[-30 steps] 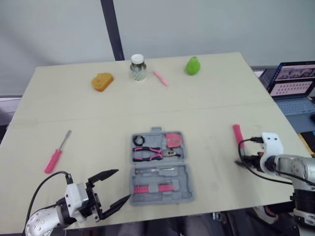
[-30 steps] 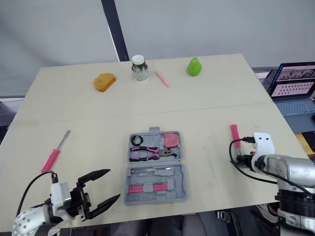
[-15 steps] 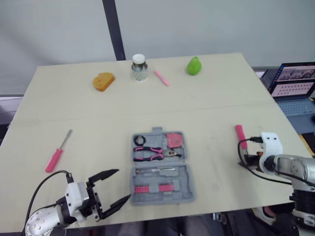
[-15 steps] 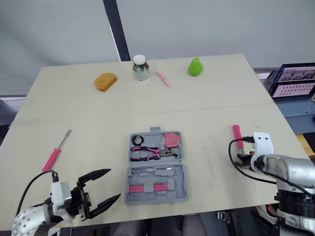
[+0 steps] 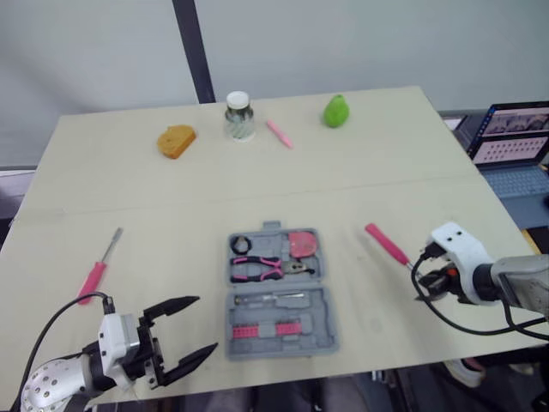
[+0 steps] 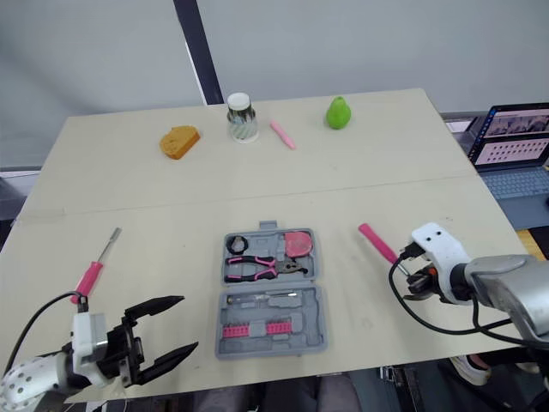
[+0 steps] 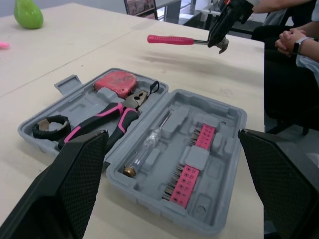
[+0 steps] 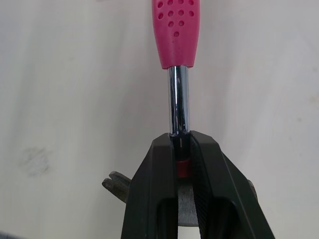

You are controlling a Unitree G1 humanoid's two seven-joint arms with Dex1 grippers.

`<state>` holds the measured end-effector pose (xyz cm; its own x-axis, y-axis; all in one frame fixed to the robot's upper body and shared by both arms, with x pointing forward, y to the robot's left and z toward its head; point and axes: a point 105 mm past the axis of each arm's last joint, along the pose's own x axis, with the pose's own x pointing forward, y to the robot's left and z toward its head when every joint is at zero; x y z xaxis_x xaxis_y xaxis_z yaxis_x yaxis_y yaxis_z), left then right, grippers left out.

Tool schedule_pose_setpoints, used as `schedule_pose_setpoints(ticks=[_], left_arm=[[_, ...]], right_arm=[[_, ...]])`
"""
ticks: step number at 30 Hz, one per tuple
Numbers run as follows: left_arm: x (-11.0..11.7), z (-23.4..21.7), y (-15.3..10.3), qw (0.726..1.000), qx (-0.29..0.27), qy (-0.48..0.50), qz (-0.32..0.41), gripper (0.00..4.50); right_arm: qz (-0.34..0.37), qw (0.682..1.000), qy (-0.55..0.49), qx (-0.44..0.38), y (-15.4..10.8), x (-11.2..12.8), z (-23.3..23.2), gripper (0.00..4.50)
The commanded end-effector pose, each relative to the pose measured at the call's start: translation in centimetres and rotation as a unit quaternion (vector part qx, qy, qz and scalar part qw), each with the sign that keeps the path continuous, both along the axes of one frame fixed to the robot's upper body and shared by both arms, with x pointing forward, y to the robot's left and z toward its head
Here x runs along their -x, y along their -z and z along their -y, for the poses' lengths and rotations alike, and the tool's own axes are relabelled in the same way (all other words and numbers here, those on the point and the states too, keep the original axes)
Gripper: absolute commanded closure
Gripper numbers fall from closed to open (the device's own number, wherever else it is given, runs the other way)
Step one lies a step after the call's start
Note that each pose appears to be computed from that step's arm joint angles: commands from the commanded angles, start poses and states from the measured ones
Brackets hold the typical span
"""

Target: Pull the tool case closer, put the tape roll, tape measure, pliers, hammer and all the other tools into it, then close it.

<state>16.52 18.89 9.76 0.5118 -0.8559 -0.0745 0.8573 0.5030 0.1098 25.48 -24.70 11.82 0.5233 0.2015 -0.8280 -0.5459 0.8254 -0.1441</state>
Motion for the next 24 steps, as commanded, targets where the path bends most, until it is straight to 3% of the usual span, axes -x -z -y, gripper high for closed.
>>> schedule_pose_setpoints(ticks=[1,9,17,24], left_arm=[[0.7,-1.0,-0.5,1.0,0.005,0.002,-0.012,0.0],[2.3,-2.3,-0.3,0.999,-0.017,0.023,-0.04,0.0],[3.8,-3.3,0.7,0.998,-0.034,0.009,-0.052,0.0],[4.7,-3.7,1.2,0.998,-0.045,-0.007,-0.054,0.0]], right_arm=[[-0.004,0.994,-0.11,0.004,-1.7,1.2,-3.0,4.39],[-0.057,0.967,-0.245,0.04,-2.9,3.2,-6.5,4.39],[-0.085,0.941,-0.315,0.089,-4.1,2.7,-9.5,4.39],[-0.106,0.929,-0.336,0.112,-3.1,1.8,-12.4,4.39]])
